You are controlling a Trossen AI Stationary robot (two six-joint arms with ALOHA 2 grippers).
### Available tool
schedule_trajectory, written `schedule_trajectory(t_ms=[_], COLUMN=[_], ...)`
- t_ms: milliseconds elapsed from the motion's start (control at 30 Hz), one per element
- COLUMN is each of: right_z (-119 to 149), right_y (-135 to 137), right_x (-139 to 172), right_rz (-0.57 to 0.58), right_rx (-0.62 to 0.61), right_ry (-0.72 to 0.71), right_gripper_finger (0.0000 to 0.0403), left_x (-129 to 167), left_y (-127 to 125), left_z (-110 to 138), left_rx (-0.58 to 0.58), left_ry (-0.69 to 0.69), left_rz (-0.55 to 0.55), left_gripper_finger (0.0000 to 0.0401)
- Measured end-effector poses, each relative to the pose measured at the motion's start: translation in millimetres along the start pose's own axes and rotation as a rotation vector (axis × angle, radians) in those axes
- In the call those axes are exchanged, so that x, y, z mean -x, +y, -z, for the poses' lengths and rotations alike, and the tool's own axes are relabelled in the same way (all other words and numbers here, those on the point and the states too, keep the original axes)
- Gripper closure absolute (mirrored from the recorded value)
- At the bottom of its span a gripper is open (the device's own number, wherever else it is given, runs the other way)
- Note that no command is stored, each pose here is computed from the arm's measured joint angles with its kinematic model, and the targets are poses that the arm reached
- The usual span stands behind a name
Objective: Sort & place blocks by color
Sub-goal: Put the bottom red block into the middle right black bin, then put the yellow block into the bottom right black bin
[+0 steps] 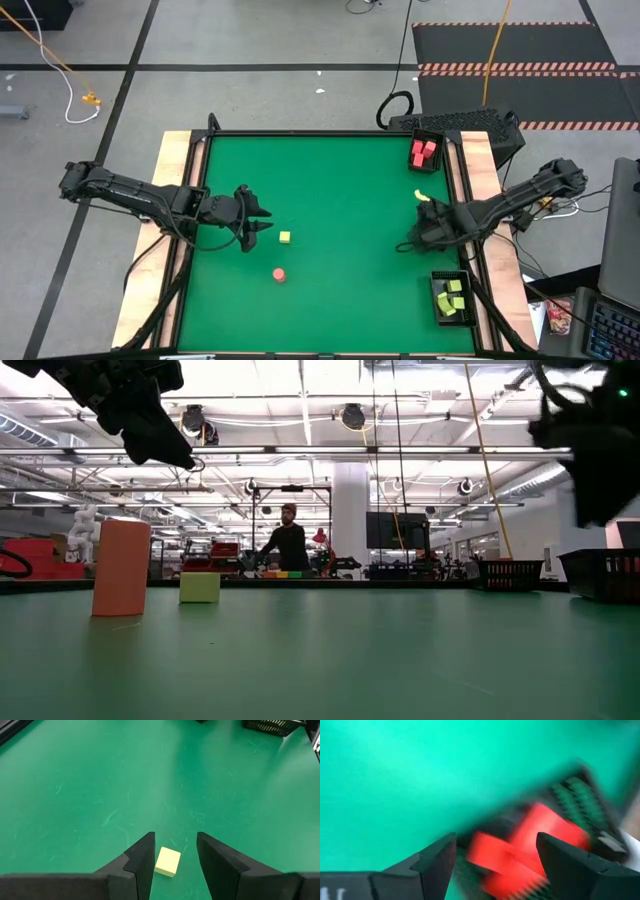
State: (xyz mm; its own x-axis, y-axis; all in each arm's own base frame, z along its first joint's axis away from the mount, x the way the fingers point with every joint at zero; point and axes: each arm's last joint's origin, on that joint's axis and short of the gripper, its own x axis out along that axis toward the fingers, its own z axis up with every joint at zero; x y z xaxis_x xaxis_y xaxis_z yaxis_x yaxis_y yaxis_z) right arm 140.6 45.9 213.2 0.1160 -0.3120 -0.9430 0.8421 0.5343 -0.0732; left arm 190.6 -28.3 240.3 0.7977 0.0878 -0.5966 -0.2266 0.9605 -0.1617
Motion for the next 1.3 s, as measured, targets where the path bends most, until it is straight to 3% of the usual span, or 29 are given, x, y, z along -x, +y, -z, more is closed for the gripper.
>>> schedule_trajectory(t_ms=[200, 300, 633, 767, 1000, 1300], right_z=[-19, -28, -65, -88, -106, -109], right_y=[54, 80, 133, 147, 151, 149], right_x=[16, 21, -14, -34, -57, -56], right_rz=[-0.489, -0.617, -0.685, -0.802, -0.886, -0.840], right_rx=[0.221, 0.321, 0.419, 0.433, 0.501, 0.571], right_ry=[-0.316, -0.490, -0.733, -0.820, -0.832, -0.896], right_gripper_finger=[0.0136, 0.0144, 0.0156, 0.0156, 0.0156, 0.0156], left_x=[0, 0, 0, 0, 0, 2], left_y=[0, 1, 0, -1, -2, 1], left_z=[1, 2, -1, -3, -9, -26], left_rx=[0.021, 0.015, -0.039, -0.055, -0.119, -0.227], left_ry=[0.007, 0.022, -0.010, -0.035, -0.105, -0.261], left_rz=[-0.003, -0.013, -0.010, -0.002, -0.031, -0.043], left_gripper_finger=[0.0254, 0.0254, 0.0254, 0.0254, 0.0254, 0.0254])
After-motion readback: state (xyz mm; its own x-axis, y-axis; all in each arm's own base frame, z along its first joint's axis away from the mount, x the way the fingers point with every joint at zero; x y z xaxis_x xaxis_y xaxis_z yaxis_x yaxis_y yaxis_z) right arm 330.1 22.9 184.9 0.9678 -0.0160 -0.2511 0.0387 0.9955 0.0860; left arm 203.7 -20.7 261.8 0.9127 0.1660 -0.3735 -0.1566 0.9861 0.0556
